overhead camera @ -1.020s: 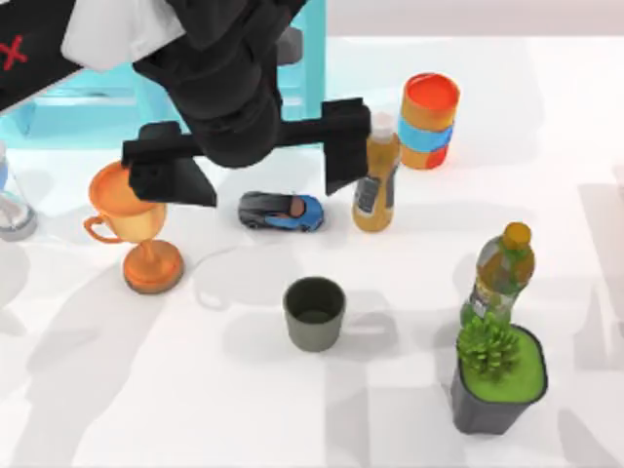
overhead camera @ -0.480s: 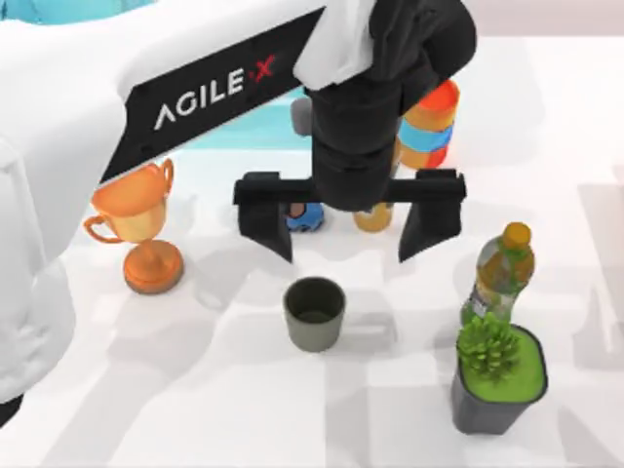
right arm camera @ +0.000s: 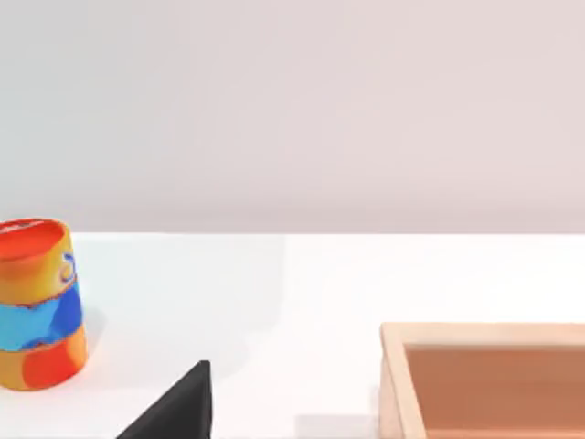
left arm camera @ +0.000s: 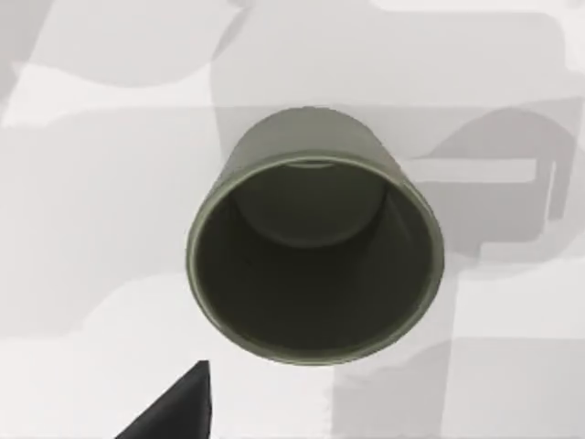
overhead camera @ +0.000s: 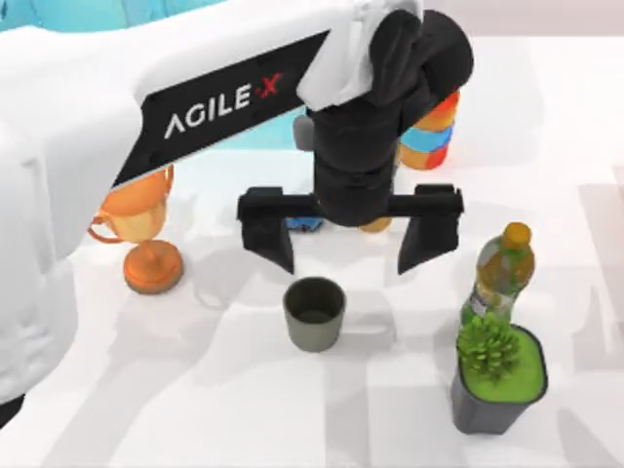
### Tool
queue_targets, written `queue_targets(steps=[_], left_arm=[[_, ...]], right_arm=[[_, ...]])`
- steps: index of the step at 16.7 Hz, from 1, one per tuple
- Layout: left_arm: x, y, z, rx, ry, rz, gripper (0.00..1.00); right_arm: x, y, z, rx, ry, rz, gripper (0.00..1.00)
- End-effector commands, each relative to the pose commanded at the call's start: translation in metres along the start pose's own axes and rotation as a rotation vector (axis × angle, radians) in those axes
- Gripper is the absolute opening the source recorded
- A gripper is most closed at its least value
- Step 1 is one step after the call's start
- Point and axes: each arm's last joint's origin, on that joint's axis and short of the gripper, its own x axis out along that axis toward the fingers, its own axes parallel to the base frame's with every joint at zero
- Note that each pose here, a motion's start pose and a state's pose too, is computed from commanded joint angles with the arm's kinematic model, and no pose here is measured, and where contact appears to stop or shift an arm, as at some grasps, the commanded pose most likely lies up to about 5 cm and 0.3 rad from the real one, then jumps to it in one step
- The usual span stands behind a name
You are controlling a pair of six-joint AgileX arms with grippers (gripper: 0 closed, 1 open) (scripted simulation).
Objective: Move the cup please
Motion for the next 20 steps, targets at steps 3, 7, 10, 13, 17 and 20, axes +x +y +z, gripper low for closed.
queue_targets(steps=[3,7,10,13,17,20], left_arm=[[0.037,-0.002,0.002,-0.001,-0.008,-0.008,1.00],[0.076,0.000,-0.002,0.000,-0.004,-0.004,1.00],[0.079,0.000,-0.002,0.000,-0.003,-0.003,1.00],[0.079,0.000,-0.002,0.000,-0.003,-0.003,0.85],[0.079,0.000,-0.002,0.000,-0.003,-0.003,0.55],[0.079,0.000,-0.002,0.000,-0.003,-0.003,0.32]], right_arm=[[0.000,0.000,0.000,0.000,0.000,0.000,1.00],[0.000,0.000,0.000,0.000,0.000,0.000,1.00],[0.000,0.000,0.000,0.000,0.000,0.000,1.00],[0.000,0.000,0.000,0.000,0.000,0.000,1.00],[0.000,0.000,0.000,0.000,0.000,0.000,1.00],[0.000,0.000,0.000,0.000,0.000,0.000,1.00]])
